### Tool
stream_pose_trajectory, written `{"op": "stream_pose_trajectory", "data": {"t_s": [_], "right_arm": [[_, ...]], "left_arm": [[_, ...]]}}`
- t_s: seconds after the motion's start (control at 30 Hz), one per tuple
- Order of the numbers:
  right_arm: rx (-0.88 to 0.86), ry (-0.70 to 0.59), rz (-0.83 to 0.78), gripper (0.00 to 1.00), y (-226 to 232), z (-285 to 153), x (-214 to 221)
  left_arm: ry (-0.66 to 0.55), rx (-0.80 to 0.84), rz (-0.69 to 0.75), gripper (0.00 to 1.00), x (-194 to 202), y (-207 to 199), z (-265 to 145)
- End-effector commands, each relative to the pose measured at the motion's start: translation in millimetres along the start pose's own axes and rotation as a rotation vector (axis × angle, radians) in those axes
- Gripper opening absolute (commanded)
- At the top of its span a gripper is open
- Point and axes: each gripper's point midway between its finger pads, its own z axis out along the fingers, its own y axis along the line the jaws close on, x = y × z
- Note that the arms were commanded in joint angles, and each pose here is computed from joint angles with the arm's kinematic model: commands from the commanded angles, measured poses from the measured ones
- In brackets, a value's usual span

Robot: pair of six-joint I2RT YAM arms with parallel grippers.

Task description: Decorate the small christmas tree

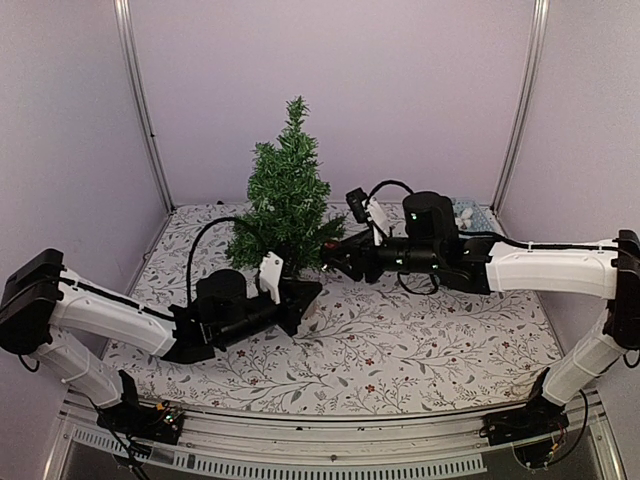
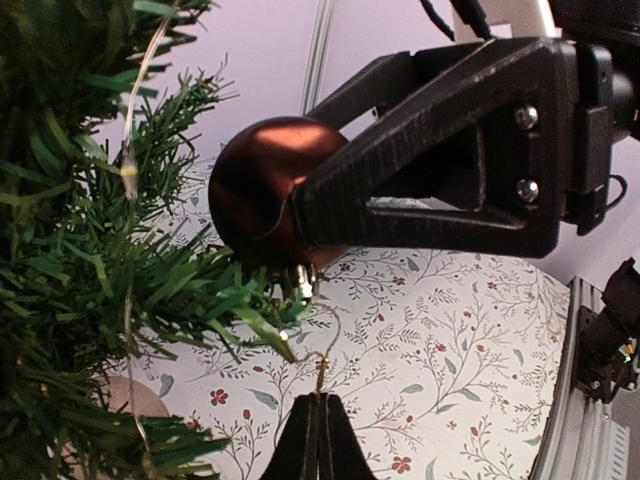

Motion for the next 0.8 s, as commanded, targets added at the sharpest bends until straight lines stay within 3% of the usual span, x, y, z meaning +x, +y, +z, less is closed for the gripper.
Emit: {"op": "stream_pose_trajectory", "data": {"t_s": [0.0,0.77], "right_arm": [[0.016,-0.017,-0.017,0.34,0,6,-11],[0.015,-0.086,-0.037,0.35,4,0,-34]], "left_arm": [[-0.015,-0.058,-0.005,0.00,-10,11,4],[-0.022,-0.107,-0.032,0.00,-7,24,1]]}}
